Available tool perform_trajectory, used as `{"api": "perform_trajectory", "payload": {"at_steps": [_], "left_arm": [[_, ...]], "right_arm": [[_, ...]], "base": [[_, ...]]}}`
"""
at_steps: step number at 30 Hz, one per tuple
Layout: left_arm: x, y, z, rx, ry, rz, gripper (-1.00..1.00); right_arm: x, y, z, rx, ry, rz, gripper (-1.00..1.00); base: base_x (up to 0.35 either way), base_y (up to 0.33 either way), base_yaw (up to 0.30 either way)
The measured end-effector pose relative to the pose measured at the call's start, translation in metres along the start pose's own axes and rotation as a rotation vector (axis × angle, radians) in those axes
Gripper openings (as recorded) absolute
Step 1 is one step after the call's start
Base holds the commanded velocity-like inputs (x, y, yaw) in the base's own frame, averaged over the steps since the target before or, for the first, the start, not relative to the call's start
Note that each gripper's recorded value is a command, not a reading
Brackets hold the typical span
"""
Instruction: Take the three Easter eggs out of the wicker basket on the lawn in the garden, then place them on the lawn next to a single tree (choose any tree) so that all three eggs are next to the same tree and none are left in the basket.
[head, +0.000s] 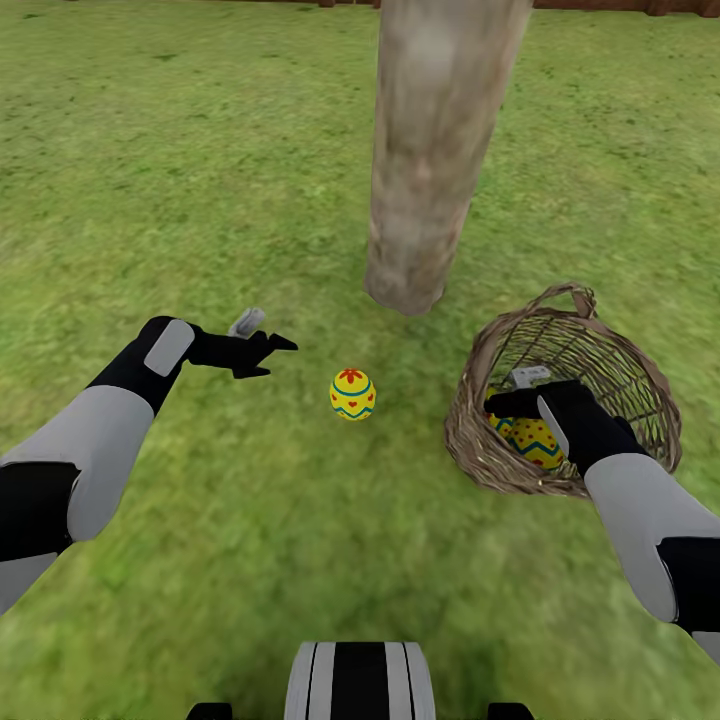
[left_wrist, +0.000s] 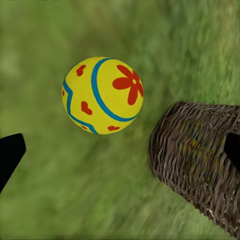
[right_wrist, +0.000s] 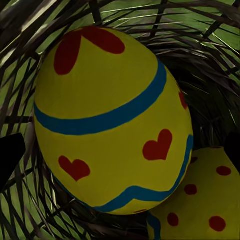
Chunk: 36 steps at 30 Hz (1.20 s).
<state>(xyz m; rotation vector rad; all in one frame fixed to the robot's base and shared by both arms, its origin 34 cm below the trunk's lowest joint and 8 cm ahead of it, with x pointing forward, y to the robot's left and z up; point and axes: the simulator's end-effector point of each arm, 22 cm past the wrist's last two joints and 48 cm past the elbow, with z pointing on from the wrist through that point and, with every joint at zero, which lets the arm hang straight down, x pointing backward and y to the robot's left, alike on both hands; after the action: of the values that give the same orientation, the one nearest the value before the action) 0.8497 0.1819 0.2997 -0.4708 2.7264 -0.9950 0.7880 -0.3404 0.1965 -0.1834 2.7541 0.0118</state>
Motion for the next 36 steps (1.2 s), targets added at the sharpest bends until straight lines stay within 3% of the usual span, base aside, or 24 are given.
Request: {"api": "perform_trajectory", "payload": {"at_steps": [15, 19, 36], "left_arm": [[0.000, 0.002, 0.004, 0.003, 0.002, -0.002, 1.00], [0.005, 0.011, 0.013, -0.004, 0.015, -0.011, 1.00], [0.006, 0.017, 0.016, -0.009, 0.019, -0.016, 1.00]], "right_arm": [[-0.008, 0.000, 0.000, 0.002, -0.020, -0.008, 1.00], [0.001, 0.001, 0.009, -0.002, -0.005, -0.007, 1.00], [0.005, 0.003, 0.014, -0.007, 0.003, -0.009, 1.00]], "base": [[0.000, 0.000, 0.000], [0.000, 0.000, 0.000], [0.000, 0.000, 0.000]]}}
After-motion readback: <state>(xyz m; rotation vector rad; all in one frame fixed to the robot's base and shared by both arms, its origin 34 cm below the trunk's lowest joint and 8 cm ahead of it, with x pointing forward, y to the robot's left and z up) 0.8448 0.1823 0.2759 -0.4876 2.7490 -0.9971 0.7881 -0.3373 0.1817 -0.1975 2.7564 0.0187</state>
